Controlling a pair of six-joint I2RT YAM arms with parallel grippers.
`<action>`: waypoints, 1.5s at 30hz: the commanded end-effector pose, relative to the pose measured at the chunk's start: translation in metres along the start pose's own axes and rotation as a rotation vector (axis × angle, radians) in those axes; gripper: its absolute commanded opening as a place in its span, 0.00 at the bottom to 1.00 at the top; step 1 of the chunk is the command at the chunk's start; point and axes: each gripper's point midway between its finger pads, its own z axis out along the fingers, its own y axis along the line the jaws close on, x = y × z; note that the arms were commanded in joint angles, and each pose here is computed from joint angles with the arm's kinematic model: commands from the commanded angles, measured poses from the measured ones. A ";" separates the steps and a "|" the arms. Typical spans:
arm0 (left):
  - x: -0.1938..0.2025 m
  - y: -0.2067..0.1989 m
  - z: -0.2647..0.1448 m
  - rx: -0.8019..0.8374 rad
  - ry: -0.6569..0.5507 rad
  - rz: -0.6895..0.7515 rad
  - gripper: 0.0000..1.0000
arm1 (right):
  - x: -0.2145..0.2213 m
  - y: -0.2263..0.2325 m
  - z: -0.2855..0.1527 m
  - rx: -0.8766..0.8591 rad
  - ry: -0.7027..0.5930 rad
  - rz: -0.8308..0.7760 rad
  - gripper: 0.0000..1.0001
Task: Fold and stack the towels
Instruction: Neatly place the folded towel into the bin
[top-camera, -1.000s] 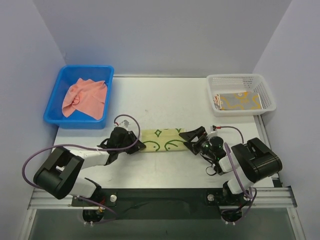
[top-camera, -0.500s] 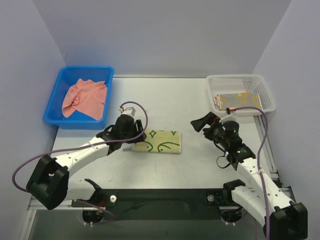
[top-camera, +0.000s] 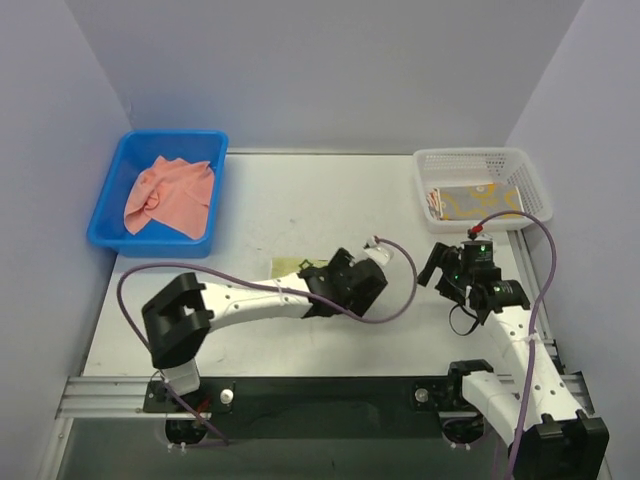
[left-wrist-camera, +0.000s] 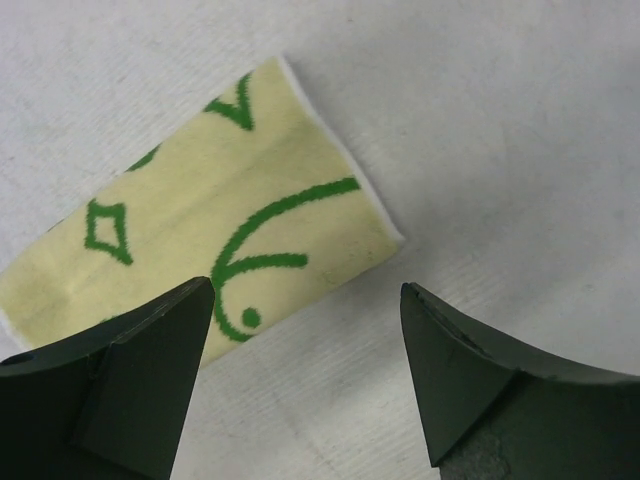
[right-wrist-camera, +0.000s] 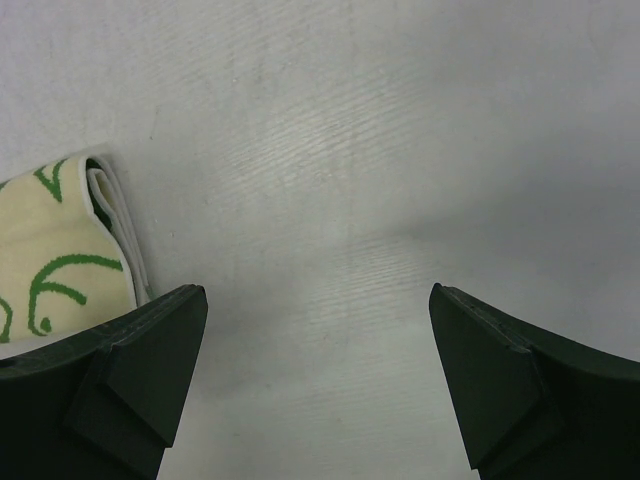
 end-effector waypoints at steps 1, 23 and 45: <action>-0.010 -0.016 0.006 -0.073 0.008 0.179 0.83 | 0.005 -0.015 -0.008 0.051 0.017 -0.013 1.00; 0.070 -0.038 0.083 -0.101 0.241 0.295 0.45 | 0.014 -0.025 -0.005 0.060 0.020 0.019 1.00; 0.042 -0.017 0.057 0.023 0.158 0.050 0.00 | 0.033 0.072 0.036 -0.440 0.178 0.377 1.00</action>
